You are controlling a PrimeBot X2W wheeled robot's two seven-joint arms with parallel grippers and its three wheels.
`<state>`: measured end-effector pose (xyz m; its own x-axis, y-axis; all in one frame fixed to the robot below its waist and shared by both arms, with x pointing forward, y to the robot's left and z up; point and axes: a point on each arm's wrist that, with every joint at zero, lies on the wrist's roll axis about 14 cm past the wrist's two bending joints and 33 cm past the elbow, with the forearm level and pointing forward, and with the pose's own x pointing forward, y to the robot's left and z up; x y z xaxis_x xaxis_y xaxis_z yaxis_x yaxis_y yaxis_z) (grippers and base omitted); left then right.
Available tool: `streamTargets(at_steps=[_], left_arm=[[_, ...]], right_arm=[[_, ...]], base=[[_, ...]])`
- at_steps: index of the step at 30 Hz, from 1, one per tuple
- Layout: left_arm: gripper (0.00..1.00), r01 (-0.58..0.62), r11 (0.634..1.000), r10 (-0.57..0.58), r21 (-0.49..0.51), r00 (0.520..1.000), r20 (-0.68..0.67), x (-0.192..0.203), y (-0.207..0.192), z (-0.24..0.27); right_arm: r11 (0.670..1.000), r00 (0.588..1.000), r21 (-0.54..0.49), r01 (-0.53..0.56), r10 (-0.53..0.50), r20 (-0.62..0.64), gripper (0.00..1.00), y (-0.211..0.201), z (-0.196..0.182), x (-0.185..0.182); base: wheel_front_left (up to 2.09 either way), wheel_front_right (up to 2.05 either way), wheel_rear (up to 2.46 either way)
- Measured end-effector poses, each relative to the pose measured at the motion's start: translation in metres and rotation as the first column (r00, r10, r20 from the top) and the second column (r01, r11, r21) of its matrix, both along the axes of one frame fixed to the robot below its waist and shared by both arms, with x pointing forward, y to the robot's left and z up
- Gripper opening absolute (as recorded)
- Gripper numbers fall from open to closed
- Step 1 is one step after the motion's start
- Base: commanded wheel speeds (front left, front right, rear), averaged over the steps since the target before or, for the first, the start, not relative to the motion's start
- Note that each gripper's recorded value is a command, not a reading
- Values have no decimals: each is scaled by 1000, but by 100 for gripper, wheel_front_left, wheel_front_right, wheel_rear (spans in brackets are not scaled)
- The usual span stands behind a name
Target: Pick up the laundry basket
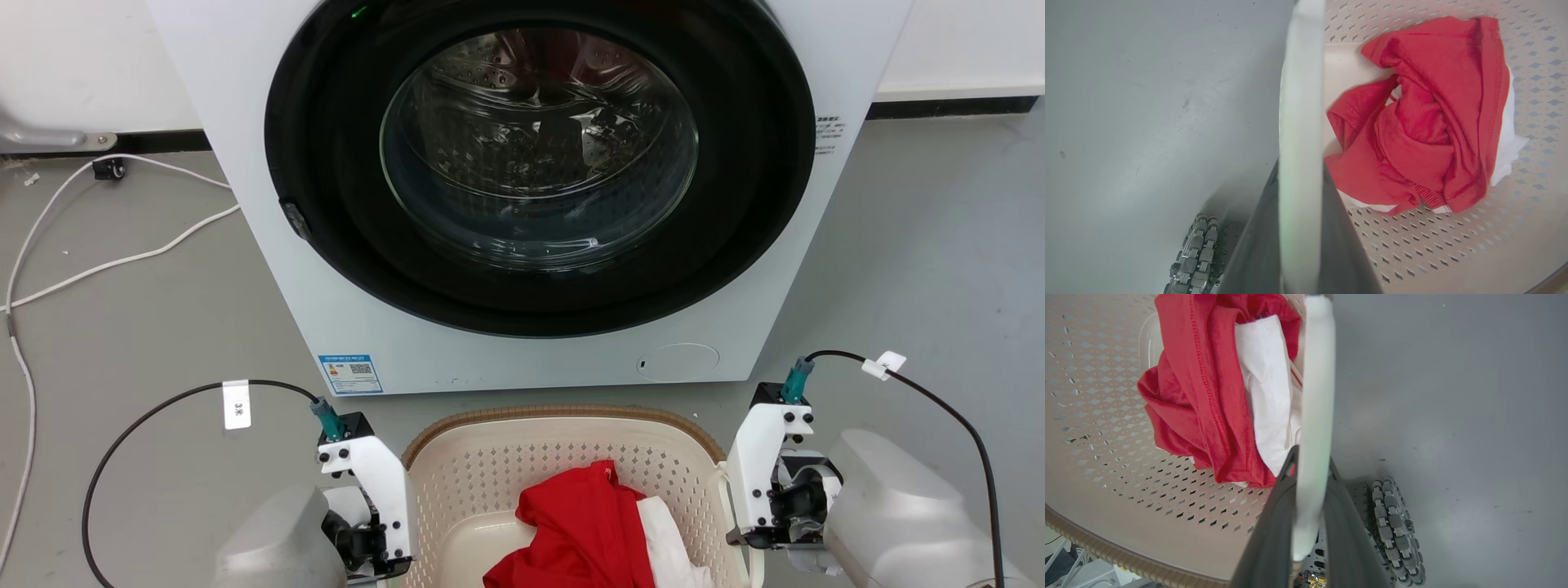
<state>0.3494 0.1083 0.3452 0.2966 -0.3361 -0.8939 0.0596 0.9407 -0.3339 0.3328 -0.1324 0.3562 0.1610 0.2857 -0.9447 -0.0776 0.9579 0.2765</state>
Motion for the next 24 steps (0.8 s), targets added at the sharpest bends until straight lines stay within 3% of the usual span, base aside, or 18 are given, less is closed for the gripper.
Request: streamTargets(at_steps=[24], left_arm=[[0, -2, 1000, 2, -3, 1000, -3, 0, -1, -2]], right_arm=[[1000, 1000, 1, 5, -5, -2, 0, -1, -2, 0]], base=[[0, 0, 0]])
